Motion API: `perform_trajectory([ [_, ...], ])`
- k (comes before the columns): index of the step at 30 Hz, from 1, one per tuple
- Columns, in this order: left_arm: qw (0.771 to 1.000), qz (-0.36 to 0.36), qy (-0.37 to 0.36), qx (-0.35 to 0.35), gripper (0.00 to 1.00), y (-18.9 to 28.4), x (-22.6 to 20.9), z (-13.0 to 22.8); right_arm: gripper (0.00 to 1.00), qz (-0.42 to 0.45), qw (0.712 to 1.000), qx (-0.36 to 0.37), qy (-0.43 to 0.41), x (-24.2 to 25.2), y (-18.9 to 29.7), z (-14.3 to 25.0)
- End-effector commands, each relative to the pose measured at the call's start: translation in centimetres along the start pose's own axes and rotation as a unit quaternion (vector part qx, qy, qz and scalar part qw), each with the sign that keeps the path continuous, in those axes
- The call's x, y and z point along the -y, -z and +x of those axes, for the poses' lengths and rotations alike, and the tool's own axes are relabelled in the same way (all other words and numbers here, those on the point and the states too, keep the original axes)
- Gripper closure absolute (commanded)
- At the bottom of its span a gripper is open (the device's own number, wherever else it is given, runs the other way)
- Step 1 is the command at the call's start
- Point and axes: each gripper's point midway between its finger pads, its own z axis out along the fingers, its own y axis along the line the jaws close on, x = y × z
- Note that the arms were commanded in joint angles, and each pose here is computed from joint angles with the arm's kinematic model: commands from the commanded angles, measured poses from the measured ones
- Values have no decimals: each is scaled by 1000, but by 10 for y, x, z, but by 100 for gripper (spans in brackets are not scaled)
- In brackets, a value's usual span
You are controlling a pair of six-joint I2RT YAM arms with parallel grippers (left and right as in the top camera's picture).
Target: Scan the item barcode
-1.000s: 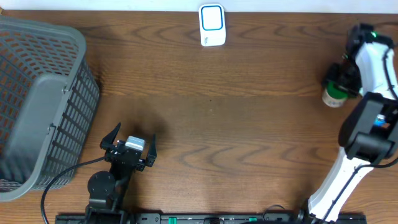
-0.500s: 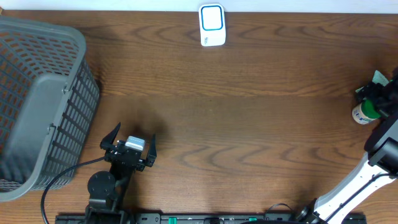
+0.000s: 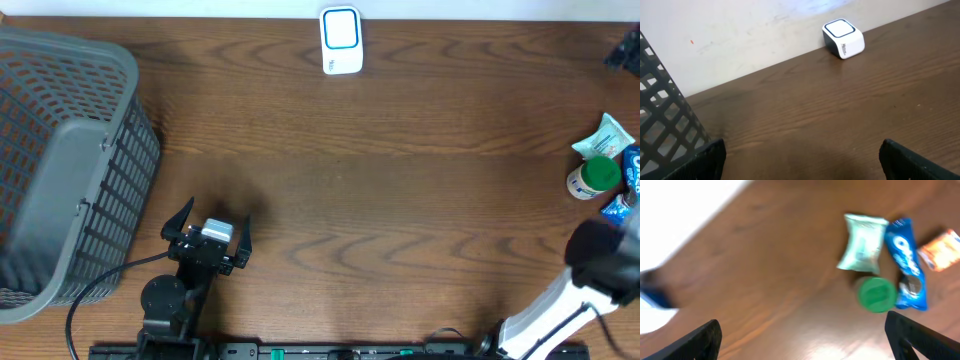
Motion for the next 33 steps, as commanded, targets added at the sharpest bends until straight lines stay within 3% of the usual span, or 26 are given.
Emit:
perform_trajectory([
  [1,1000,9,-6,-16,2,-2,6,15,1,-73,996,35,37,-49,58,15],
  [10,1000,9,-6,-16,2,-2,6,15,1,-158,979,64,112,-106,141,66],
  [21,1000,9,-6,-16,2,-2,6,15,1,-179,957,104,203,-111,168,71],
  [25,1000,9,-6,-16,2,-2,6,15,1,-222,921,150,284,-136,187,69],
  [33,1000,9,-6,-16,2,-2,6,15,1,-281,810,315,407,-180,279,76],
])
